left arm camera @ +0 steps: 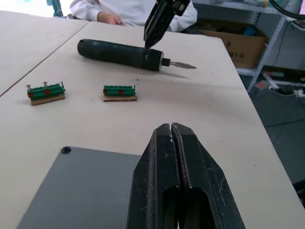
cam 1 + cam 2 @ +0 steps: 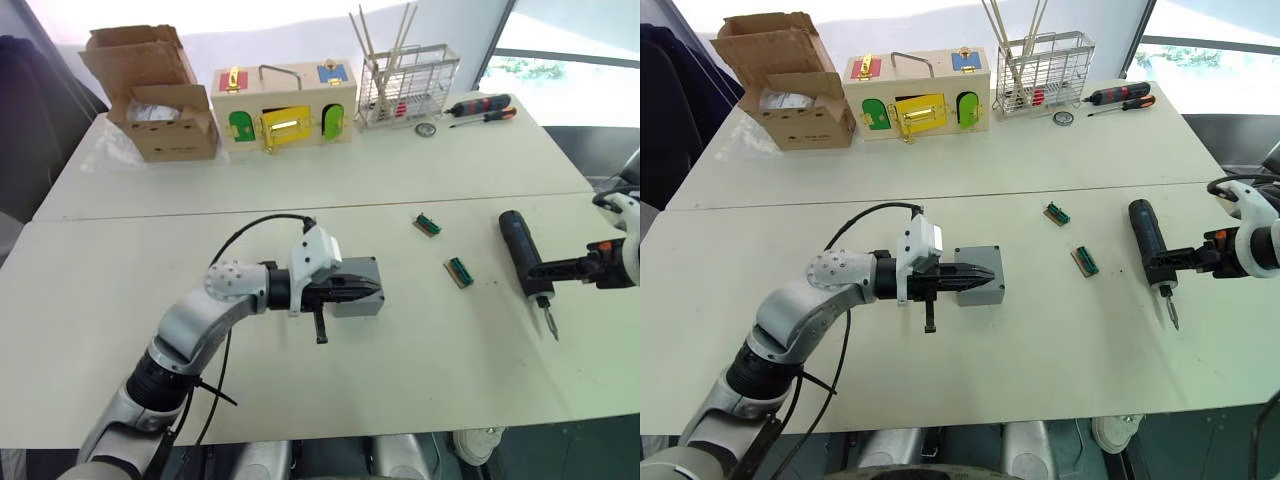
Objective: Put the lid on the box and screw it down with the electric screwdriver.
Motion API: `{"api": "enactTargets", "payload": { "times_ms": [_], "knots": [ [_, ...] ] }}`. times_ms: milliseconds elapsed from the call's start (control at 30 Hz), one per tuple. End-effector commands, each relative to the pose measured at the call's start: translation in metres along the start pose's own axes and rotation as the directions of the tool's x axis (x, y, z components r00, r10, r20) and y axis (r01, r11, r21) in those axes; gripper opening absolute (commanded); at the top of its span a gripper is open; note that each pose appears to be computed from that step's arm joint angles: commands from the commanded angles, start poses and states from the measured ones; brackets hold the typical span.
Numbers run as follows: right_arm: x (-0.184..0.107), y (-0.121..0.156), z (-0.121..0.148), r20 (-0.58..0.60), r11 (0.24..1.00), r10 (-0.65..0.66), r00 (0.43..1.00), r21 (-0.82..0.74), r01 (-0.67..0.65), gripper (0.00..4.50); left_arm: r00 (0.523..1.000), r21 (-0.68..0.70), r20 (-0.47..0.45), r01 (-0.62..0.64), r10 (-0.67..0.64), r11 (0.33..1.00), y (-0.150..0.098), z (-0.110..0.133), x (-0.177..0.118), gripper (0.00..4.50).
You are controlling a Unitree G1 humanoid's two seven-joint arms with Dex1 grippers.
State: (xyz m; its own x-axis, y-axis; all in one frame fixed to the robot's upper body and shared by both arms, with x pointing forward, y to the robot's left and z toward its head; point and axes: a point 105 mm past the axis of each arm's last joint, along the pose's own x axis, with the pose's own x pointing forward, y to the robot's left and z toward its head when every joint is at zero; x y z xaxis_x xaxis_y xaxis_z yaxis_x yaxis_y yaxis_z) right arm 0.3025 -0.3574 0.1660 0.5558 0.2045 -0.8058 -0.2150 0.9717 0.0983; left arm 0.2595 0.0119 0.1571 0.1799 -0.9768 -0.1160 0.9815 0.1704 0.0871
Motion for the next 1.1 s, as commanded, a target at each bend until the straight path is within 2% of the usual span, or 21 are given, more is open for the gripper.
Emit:
{"api": "enactTargets", "payload": {
  "times_ms": [33, 367, 467, 667, 967, 1033, 1067, 1100],
  "knots": [
    [0.000, -0.006, 0.002, -0.028, 1.000, -0.007, 1.000, -0.026, 0.007, 4.48, 0.999, 0.033, 0.041, -0.013, 0.012, 0.999, -0.004, 0.009, 0.004, 0.00],
    [0.014, -0.017, 0.009, -0.190, 0.993, -0.036, 0.981, -0.121, 0.013, 4.48, 0.996, 0.015, 0.043, -0.078, 0.077, 0.997, -0.005, -0.002, 0.010, 0.00],
    [0.021, -0.011, 0.006, -0.260, 0.990, -0.010, 0.966, -0.136, -0.027, 3.74, 0.993, 0.008, 0.045, -0.112, 0.112, 0.994, -0.003, -0.005, 0.009, 0.00],
    [0.031, -0.012, -0.012, -0.362, 0.992, -0.002, 0.932, -0.117, -0.044, 1.76, 0.986, -0.002, 0.046, -0.161, 0.161, 0.987, 0.000, -0.007, 0.005, 0.00],
    [0.038, -0.010, -0.020, -0.388, 0.992, 0.013, 0.921, -0.110, -0.060, 1.75, 0.985, 0.001, 0.040, -0.168, 0.168, 0.986, 0.002, -0.007, 0.003, 0.00],
    [0.036, -0.015, -0.002, -0.266, 0.993, -0.024, 0.964, -0.121, -0.008, 1.75, 0.987, 0.013, 0.035, -0.159, 0.159, 0.987, 0.005, -0.004, 0.001, 0.00],
    [0.032, -0.016, 0.014, -0.165, 0.988, -0.044, 0.985, -0.156, 0.018, 1.75, 0.988, 0.019, 0.031, -0.153, 0.153, 0.988, 0.007, -0.003, 0.000, 0.00],
    [0.026, -0.009, 0.039, -0.022, 0.988, -0.008, 1.000, -0.152, 0.004, 1.75, 0.988, 0.025, 0.027, -0.150, 0.149, 0.988, 0.010, -0.002, -0.002, 0.00]
  ]
}}
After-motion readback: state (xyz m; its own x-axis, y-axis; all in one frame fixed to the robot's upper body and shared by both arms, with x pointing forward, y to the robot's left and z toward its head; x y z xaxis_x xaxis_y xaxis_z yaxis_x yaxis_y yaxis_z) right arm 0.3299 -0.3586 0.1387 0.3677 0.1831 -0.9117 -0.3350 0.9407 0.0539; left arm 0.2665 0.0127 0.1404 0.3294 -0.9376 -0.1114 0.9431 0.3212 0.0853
